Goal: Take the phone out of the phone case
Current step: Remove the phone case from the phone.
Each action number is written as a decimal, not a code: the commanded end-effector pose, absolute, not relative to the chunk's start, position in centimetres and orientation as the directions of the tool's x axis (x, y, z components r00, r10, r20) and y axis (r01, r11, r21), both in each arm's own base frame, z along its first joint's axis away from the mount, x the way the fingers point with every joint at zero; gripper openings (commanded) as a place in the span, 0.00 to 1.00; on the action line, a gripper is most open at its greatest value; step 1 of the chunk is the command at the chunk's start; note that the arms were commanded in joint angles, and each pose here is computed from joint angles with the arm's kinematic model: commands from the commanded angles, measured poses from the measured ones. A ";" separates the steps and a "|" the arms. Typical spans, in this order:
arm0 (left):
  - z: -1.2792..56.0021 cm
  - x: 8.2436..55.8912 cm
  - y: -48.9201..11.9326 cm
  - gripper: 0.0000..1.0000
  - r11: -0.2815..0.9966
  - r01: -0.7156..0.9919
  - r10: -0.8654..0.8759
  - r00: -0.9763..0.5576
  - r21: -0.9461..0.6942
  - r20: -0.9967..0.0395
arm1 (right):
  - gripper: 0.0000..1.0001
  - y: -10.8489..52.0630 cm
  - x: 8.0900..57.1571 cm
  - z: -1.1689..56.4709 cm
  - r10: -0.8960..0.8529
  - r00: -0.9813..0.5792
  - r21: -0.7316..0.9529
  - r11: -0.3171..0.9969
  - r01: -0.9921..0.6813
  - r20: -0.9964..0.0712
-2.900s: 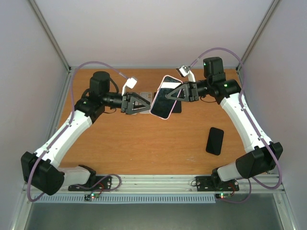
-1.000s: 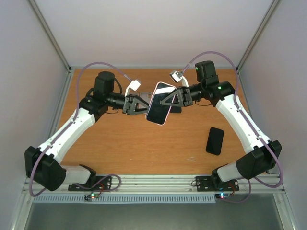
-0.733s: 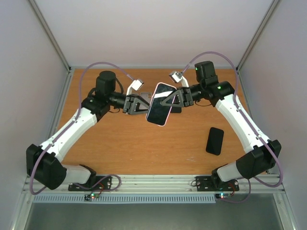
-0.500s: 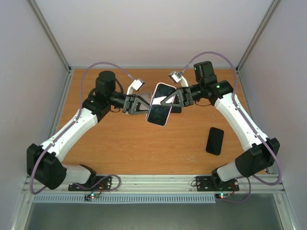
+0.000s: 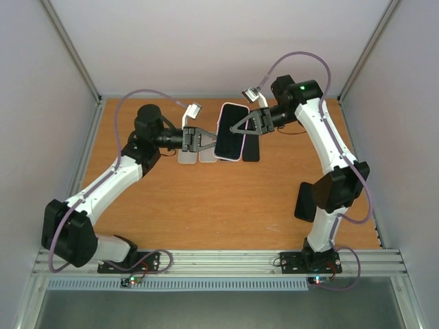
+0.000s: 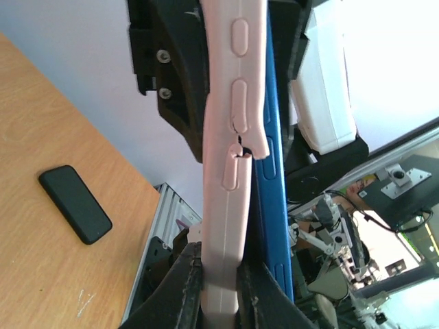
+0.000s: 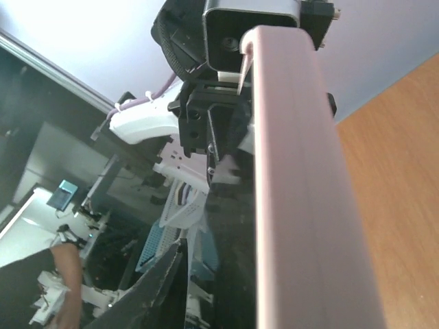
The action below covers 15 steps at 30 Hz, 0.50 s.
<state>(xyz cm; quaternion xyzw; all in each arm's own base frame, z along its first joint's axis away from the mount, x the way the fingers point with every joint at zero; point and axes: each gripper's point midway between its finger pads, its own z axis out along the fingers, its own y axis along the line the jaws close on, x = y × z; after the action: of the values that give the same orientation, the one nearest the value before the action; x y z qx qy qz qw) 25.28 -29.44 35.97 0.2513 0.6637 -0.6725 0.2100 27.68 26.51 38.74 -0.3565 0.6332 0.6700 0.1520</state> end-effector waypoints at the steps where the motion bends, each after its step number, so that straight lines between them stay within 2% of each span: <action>1: 35.4 25.8 -29.6 0.00 -0.026 0.558 0.021 -0.829 -0.830 -0.558 | 0.32 25.0 25.6 42.5 -0.171 -0.727 0.745 -0.223 -0.628 -0.665; 3: 35.0 25.8 -29.4 0.00 -0.021 0.548 0.019 -0.836 -0.836 -0.548 | 0.37 25.0 25.5 42.3 -0.191 -0.735 0.759 -0.200 -0.620 -0.651; 7: 34.5 25.9 -29.2 0.00 -0.010 0.541 0.012 -0.841 -0.841 -0.541 | 0.40 25.0 26.1 41.2 -0.212 -0.737 0.763 -0.086 -0.640 -0.642; 11: 34.5 26.2 -28.8 0.00 0.000 0.538 0.000 -0.843 -0.843 -0.538 | 0.54 25.0 27.4 39.6 -0.167 -0.746 0.755 0.013 -0.655 -0.644; 15: 34.4 26.7 -28.1 0.00 0.018 0.522 -0.027 -0.852 -0.853 -0.522 | 0.59 24.3 28.1 38.4 -0.168 -0.727 0.719 0.115 -0.686 -0.666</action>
<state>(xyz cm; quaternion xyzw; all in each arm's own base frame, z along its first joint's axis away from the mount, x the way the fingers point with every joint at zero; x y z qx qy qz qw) 26.11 -29.12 33.51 0.1946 0.6867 -0.6769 0.1800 26.25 24.90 37.49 -0.2960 0.7005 0.6299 0.1580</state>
